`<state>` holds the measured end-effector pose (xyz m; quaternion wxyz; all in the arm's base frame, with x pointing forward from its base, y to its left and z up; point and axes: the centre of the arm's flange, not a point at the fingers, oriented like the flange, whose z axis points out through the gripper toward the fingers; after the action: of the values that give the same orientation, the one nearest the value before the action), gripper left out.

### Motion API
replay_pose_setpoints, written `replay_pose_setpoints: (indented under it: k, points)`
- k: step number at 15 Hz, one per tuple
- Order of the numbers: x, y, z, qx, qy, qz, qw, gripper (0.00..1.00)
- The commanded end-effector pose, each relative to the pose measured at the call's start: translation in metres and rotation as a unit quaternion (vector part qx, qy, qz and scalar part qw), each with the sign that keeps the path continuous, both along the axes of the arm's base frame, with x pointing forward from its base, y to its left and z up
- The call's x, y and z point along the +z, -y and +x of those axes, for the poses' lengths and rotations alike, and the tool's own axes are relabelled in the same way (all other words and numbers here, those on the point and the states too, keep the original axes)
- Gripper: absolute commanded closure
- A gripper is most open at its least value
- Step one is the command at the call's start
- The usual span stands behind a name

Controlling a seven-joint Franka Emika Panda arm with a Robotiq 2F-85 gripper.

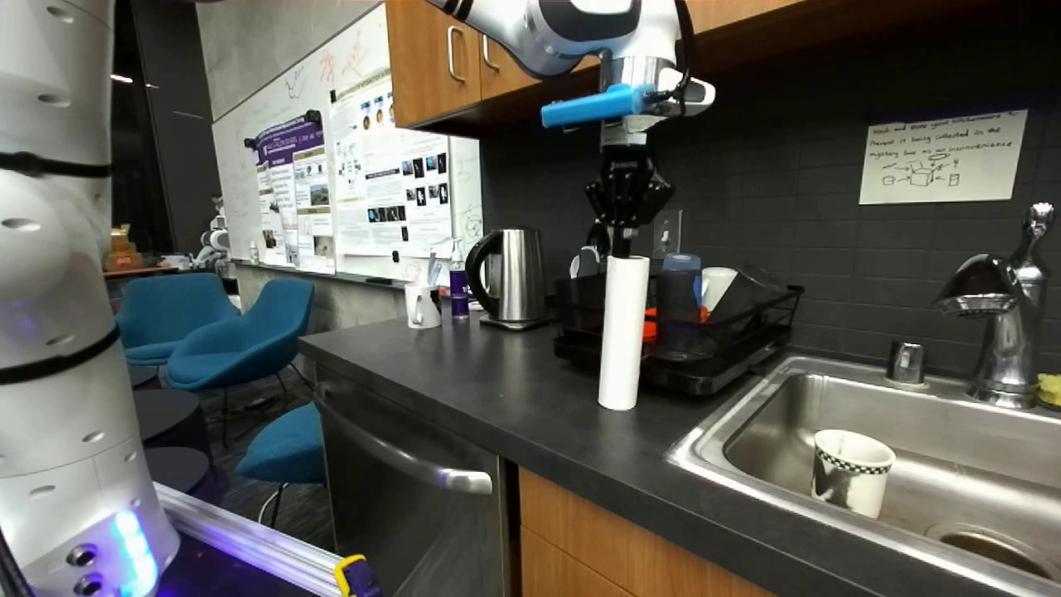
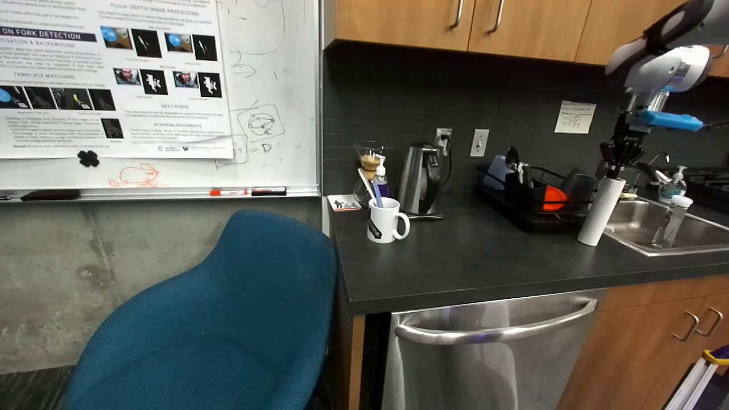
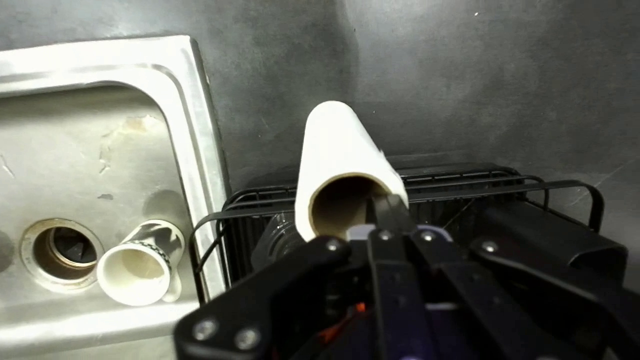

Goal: Move the paper towel roll to the left

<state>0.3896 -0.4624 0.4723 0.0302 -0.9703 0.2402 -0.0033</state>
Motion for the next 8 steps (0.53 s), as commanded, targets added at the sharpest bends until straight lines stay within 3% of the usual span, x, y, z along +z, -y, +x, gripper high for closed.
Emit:
replay_pose_setpoints:
  k: [1,8]
  points:
    - [0.002,0.0001,-0.0028,0.041,0.009,0.013,0.999,1.0]
    - [0.0024,-0.0051,0.0018,0.089,0.016,0.033,0.9954,1.0]
